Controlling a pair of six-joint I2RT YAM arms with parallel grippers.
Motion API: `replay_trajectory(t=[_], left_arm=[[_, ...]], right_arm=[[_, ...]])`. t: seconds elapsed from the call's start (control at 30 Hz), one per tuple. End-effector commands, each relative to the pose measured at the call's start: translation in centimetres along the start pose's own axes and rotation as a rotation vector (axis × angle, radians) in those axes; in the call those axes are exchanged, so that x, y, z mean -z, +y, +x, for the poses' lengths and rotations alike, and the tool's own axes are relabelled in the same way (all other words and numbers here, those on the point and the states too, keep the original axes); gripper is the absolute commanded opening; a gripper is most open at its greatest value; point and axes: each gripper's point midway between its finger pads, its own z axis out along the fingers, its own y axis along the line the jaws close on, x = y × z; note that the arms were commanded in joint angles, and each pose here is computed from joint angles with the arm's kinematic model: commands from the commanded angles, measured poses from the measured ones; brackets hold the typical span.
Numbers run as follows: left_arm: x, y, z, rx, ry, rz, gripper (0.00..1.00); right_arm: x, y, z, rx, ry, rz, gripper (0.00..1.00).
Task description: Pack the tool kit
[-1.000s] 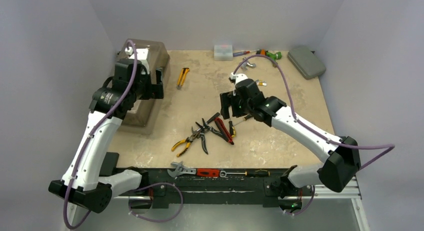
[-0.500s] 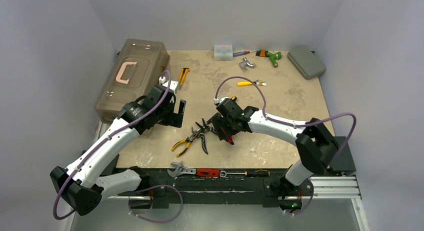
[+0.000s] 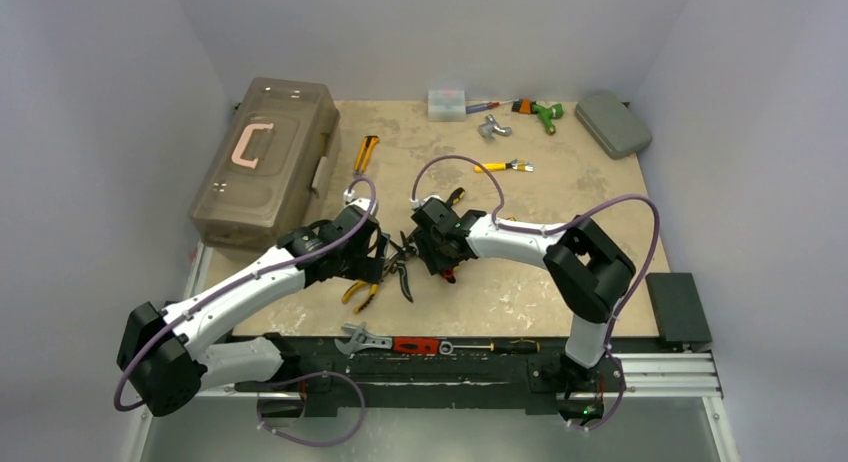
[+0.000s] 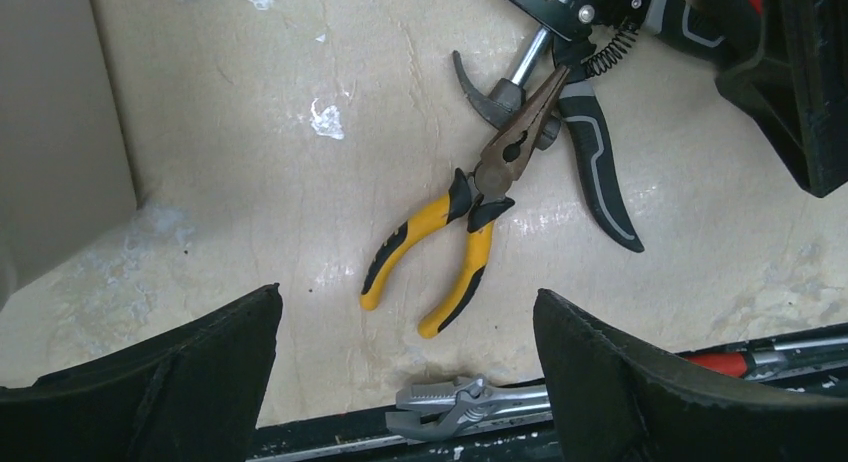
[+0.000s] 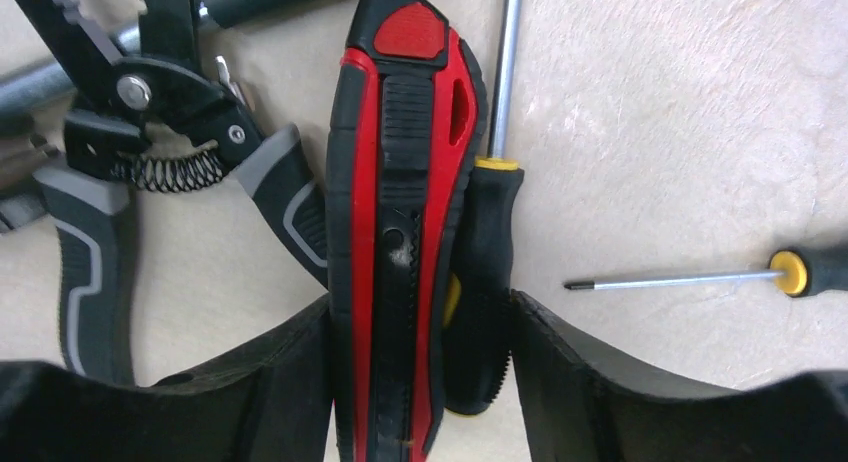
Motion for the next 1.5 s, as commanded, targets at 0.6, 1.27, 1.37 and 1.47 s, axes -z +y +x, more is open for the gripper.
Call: replay_trajectory(t=[0.6,1.27,1.37,1.47], left_arm=[[-8.2,-3.6,2.3,-0.098,0.173,0.001,0.89],[-12.9,-5.0,1.3,-0.093,0.243,-0.104,0.15],[-14.1,-5.7,0.4,-0.098,0.234,-0.106,0.08],[-15.0,-7.3,-1.3,-0.099,0.204,-0.068,0.04]], right_arm=[[-1.2,-9.4,-8.3,-0.326,-0.125,0.036,0.7],[14.3,-13.0,-7.6,-0.436,-0.566,0.049,0.8],[15.9,-13.2,-6.6,-0.445,-0.594,0.042,0.8],[17.2,-13.3,-5.8,-0.461,-0.629,0.033,0.79]])
